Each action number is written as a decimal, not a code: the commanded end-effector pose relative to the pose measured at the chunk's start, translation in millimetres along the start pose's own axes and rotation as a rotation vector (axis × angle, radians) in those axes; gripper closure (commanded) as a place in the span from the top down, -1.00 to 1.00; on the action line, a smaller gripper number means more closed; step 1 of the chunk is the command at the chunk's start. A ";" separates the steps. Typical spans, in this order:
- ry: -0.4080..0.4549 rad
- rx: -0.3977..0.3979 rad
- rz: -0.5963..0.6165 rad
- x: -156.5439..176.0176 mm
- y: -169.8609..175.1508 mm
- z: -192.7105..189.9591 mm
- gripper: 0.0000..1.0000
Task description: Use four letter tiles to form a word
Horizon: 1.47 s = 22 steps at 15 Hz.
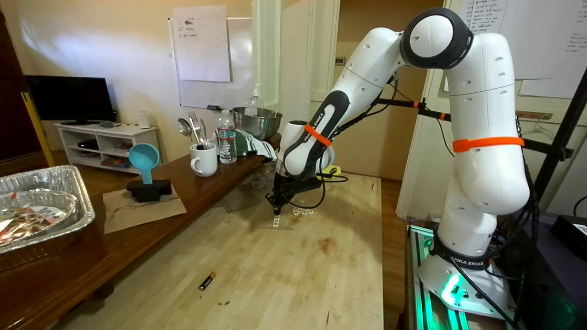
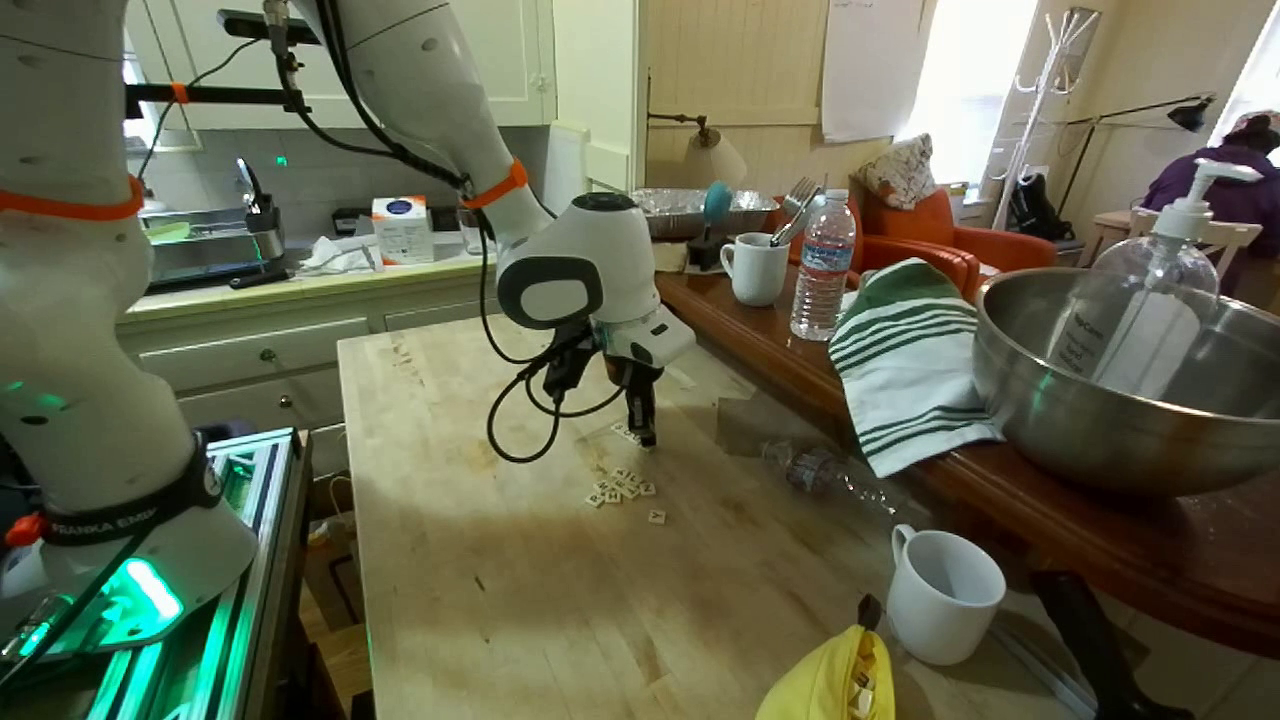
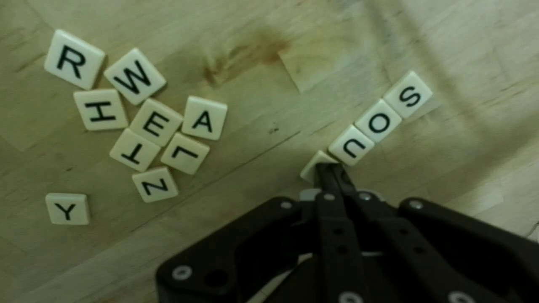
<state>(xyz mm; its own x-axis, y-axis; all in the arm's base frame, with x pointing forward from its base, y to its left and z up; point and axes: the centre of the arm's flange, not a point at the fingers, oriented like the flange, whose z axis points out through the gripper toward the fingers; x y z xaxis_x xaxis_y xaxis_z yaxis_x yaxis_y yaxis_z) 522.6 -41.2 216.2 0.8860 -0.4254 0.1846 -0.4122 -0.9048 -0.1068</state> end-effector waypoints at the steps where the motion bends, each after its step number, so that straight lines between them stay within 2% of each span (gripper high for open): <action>1: -0.053 -0.002 0.023 -7.3 -3.1 10.4 -1.00; 12: -0.066 0.030 0.026 -6.4 -0.7 1.3 -1.00; 22: -0.029 0.037 -0.021 -2.6 1.3 -15.9 -1.00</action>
<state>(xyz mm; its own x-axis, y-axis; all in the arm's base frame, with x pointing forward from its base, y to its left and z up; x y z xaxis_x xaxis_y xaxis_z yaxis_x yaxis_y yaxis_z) 522.1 -39.1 222.8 0.8931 -0.4175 0.1676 -0.4001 -0.9074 -0.1286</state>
